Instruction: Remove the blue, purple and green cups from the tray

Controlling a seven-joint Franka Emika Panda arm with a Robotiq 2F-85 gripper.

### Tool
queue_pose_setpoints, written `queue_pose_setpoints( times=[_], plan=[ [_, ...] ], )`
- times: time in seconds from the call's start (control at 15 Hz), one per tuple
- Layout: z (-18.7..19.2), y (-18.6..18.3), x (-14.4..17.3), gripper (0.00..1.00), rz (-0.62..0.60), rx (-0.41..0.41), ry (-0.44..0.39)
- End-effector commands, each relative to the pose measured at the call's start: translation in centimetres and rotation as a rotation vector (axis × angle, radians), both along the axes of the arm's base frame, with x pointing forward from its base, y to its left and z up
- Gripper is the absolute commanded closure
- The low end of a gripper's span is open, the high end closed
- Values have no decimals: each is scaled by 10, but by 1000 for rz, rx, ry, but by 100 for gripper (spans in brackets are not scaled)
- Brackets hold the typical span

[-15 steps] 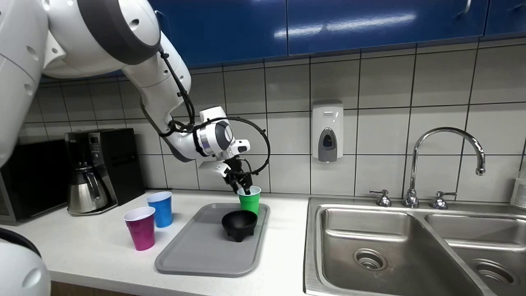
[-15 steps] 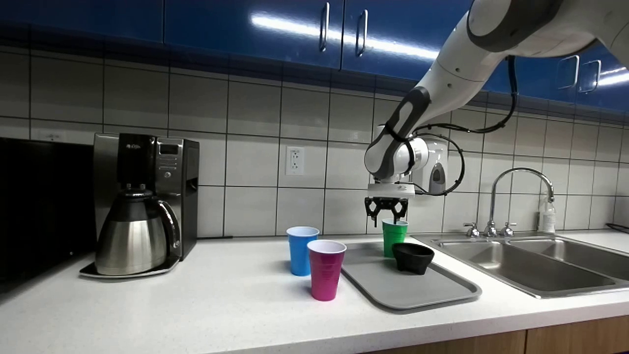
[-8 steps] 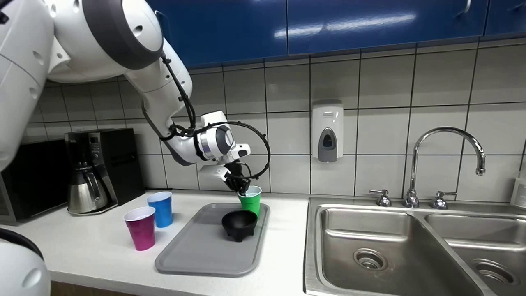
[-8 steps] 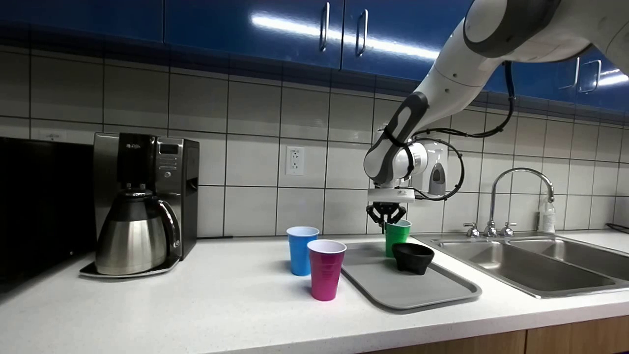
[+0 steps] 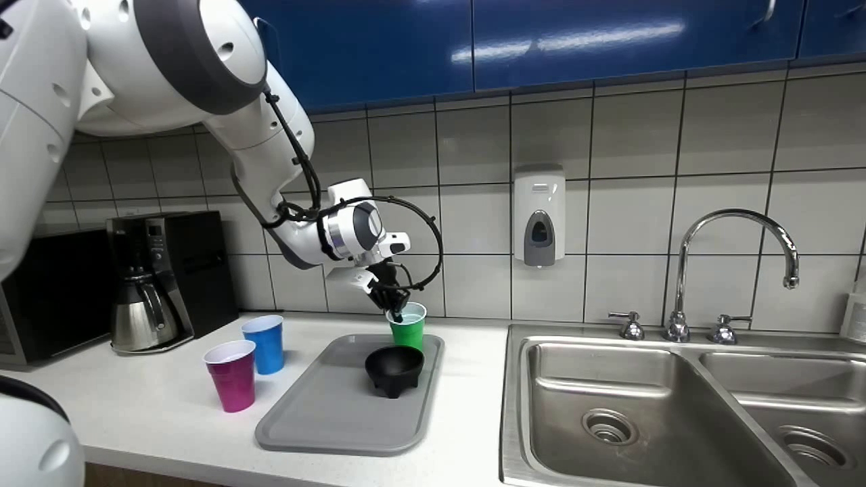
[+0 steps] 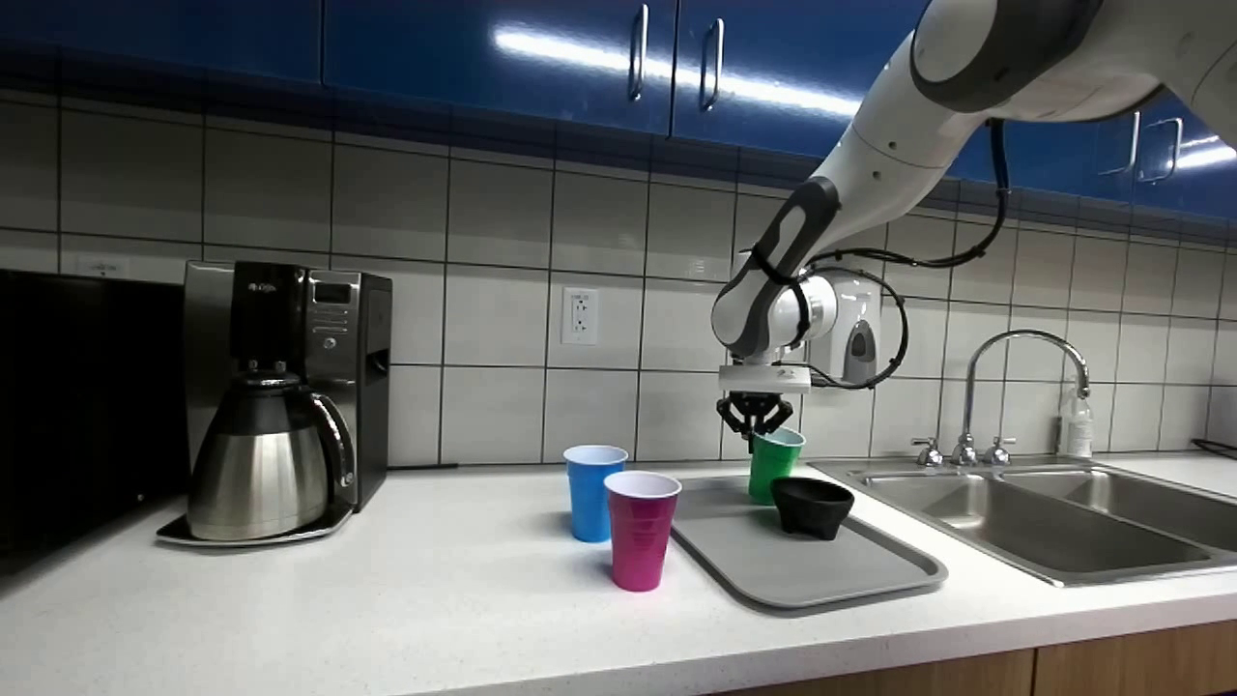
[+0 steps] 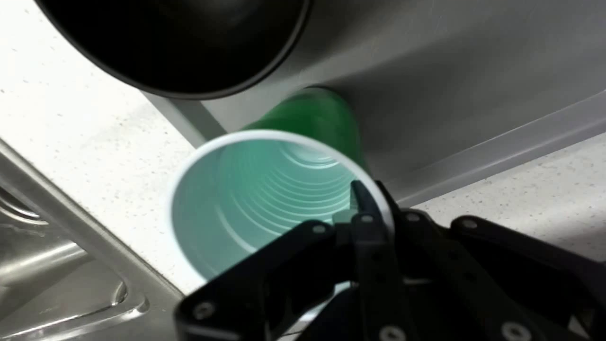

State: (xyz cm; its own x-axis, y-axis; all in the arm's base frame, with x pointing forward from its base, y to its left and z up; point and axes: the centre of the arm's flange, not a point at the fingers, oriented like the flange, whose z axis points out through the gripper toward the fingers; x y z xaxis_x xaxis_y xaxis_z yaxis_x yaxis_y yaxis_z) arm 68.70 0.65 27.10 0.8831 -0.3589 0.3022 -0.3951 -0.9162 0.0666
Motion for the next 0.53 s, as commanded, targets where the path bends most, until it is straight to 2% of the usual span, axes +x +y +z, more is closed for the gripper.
queue_pose_setpoints(
  times=[0.0, 0.47],
  plan=[
    [22, 7, -3, 99, 15, 3, 11],
    [56, 12, -12, 99, 40, -1, 2]
  ],
)
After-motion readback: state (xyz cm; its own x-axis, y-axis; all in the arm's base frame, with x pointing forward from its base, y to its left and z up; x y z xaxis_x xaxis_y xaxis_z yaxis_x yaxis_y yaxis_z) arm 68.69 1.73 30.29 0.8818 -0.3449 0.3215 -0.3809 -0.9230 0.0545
